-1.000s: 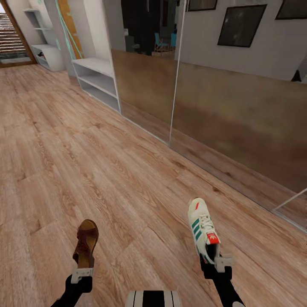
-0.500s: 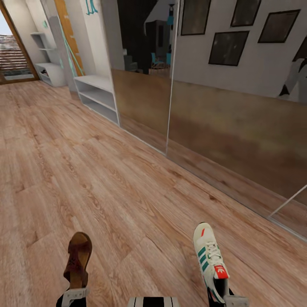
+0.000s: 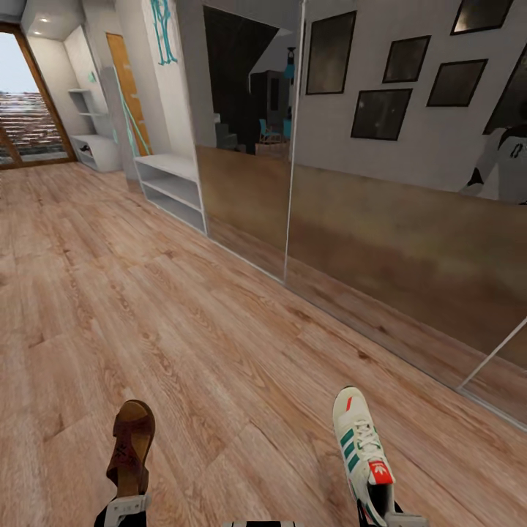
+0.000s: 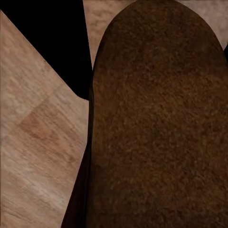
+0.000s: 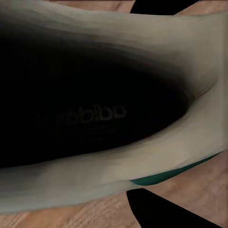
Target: Pick up the two gym shoes and the two sandals from the corridor floor and place them onto the hallstand (shoe rack) in the corridor, making sure they are on the rack and not on the floor. Arrange them so the two gym shoes are next to each other and the two sandals are next to each other.
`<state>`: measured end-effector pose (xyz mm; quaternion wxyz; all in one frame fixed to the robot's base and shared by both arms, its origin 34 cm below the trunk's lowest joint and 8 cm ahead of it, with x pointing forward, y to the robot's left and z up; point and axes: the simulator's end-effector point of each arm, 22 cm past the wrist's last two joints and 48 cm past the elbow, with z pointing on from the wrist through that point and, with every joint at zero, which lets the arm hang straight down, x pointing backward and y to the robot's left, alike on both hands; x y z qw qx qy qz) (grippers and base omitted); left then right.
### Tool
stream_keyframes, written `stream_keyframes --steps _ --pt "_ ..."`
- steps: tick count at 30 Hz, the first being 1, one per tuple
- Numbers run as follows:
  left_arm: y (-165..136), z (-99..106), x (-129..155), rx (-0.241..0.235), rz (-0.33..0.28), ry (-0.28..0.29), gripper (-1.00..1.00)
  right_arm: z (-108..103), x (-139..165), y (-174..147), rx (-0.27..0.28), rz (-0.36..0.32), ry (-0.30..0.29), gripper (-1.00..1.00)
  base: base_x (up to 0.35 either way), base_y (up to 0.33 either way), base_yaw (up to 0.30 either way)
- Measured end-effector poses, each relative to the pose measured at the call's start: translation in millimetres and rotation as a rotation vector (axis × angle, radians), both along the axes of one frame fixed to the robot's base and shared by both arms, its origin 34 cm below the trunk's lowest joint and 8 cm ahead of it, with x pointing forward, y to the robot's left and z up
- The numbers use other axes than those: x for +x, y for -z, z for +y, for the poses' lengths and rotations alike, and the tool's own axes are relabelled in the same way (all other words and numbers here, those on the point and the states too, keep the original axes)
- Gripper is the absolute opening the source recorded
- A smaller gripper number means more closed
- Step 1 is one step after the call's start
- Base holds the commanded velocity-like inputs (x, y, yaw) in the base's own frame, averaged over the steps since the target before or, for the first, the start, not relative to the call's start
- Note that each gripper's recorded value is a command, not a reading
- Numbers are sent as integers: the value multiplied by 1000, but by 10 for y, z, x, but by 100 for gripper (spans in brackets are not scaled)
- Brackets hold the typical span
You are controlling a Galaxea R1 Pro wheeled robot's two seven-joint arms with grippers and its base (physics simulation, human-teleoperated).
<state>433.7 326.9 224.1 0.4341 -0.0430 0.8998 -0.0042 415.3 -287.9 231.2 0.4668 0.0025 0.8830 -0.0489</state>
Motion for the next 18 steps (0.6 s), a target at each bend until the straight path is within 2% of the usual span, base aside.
stream_keyframes --steps 5,13,18 --pt "-76 -13 55 -2 -19 2 -100 -5 54 -74 0 -20 2 -100 0 0 0" --pt "-248 -15 94 -3 -16 1 -100 -18 109 -259 -1 -21 3 -100 0 0 1" --pt "-337 -21 91 -6 -9 0 -100 -25 143 -376 -2 -23 9 -100 0 0 159"
